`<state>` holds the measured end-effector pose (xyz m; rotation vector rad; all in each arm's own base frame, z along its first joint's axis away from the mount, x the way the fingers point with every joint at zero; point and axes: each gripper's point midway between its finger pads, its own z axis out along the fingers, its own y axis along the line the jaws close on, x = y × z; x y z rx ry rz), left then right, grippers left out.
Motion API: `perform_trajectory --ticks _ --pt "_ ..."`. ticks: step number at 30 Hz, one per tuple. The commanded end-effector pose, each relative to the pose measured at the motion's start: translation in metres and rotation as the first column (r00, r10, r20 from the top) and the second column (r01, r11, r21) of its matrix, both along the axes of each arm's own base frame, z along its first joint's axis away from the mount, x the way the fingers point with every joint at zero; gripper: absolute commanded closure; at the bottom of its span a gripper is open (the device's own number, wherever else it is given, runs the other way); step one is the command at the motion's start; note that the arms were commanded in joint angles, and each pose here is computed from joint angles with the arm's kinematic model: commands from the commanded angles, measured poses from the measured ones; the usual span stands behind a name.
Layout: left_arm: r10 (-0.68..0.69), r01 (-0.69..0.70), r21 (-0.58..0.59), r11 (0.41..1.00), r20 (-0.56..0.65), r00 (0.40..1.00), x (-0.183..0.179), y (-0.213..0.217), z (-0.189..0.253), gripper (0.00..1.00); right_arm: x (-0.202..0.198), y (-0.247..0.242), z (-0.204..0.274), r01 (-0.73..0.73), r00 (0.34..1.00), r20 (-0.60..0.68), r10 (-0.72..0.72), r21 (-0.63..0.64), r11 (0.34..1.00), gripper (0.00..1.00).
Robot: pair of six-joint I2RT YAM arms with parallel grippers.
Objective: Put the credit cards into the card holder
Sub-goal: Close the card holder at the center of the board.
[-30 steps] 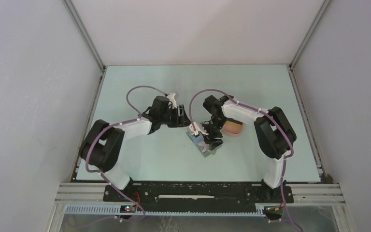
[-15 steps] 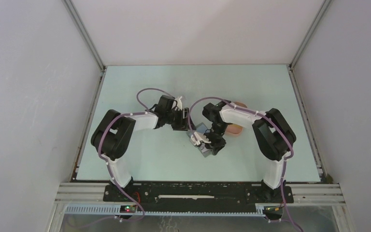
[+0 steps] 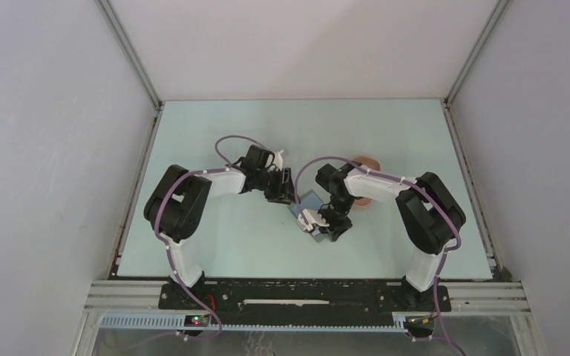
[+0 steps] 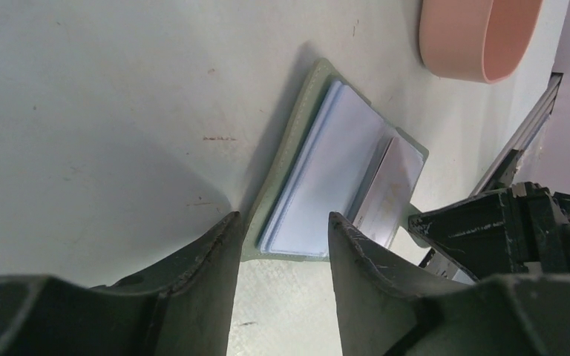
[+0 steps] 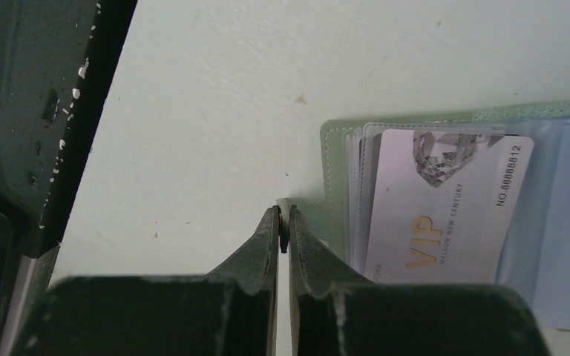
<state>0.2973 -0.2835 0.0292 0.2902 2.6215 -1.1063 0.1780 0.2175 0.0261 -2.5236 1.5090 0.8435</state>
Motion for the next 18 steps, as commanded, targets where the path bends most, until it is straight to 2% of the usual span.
perform_trajectory --ticks 1,15,18 --pt "-0.057 0.059 0.025 0.998 -0.08 0.995 -0.019 -0.001 -0.009 0.48 0.007 0.002 0.002 -0.006 0.997 0.081 0.005 0.017 1.0 0.93" --pt "-0.082 0.075 -0.058 0.995 -0.124 0.989 -0.034 -0.013 0.001 0.54 0.008 -0.002 -0.007 -0.001 0.994 0.112 0.001 -0.003 1.0 0.93" --pt "-0.071 0.064 -0.065 0.996 -0.127 0.989 -0.033 -0.014 0.004 0.61 0.009 -0.003 -0.007 0.006 0.993 0.116 -0.005 -0.008 1.0 0.92"
